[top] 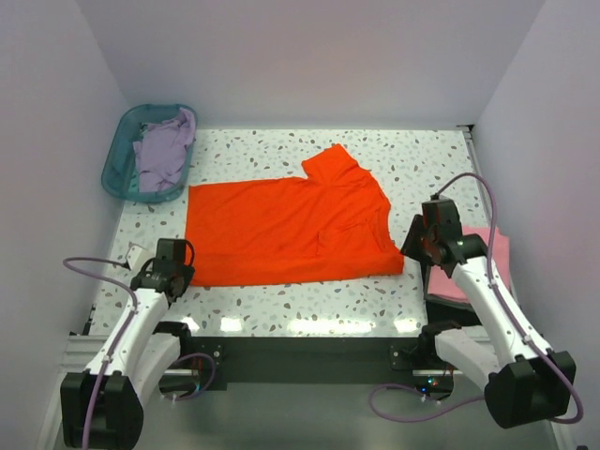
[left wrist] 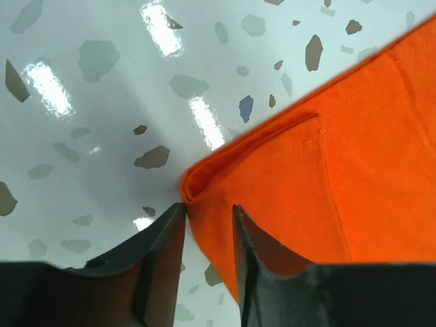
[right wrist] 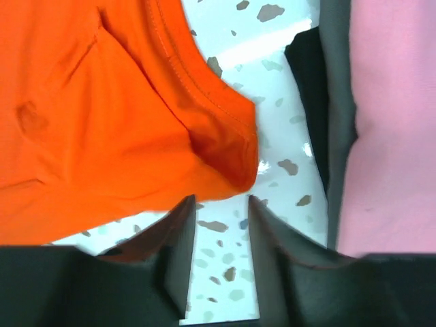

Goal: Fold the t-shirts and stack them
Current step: Fold the tshirt

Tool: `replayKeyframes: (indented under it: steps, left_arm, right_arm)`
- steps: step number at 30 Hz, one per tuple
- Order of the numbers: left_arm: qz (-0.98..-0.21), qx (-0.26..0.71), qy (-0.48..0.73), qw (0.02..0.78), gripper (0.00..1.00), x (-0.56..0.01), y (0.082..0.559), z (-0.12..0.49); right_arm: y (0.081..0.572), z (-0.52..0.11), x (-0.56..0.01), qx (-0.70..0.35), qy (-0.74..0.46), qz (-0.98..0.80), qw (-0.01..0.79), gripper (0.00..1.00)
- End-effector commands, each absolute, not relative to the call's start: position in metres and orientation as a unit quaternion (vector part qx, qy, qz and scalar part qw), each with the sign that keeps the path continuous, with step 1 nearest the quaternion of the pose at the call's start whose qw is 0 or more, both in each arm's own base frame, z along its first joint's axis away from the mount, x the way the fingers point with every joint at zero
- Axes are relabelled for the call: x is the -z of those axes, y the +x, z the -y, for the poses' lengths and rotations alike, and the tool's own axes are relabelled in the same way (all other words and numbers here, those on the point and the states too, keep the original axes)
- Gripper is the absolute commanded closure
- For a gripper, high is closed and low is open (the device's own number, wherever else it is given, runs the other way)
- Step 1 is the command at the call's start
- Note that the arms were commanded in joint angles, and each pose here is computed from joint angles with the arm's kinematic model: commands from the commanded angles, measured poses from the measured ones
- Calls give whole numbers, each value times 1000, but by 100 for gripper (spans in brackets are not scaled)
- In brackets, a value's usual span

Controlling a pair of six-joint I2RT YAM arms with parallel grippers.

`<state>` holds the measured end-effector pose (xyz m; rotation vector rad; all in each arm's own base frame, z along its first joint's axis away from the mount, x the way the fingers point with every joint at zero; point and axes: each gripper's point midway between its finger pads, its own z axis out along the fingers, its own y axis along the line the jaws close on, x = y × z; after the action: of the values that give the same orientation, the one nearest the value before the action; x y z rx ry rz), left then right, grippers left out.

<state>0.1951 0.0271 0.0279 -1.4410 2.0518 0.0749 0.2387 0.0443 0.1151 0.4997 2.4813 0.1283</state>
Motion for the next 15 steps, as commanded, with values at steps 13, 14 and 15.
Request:
replayKeyframes:
  steps: [13, 14, 15]
  left_arm:
    - [-774, -18, -448, 447, 29, -142, 275, -39]
    - [-783, -27, -434, 444, 30, -145, 293, -39]
    - [-785, -29, -407, 466, 31, -155, 312, -39]
  right_arm:
    - [332, -80, -191, -128, 129, -905, 384, 33]
    - [359, -85, -194, -133, 126, -899, 399, 33]
    - [373, -88, -196, -136, 125, -894, 408, 33]
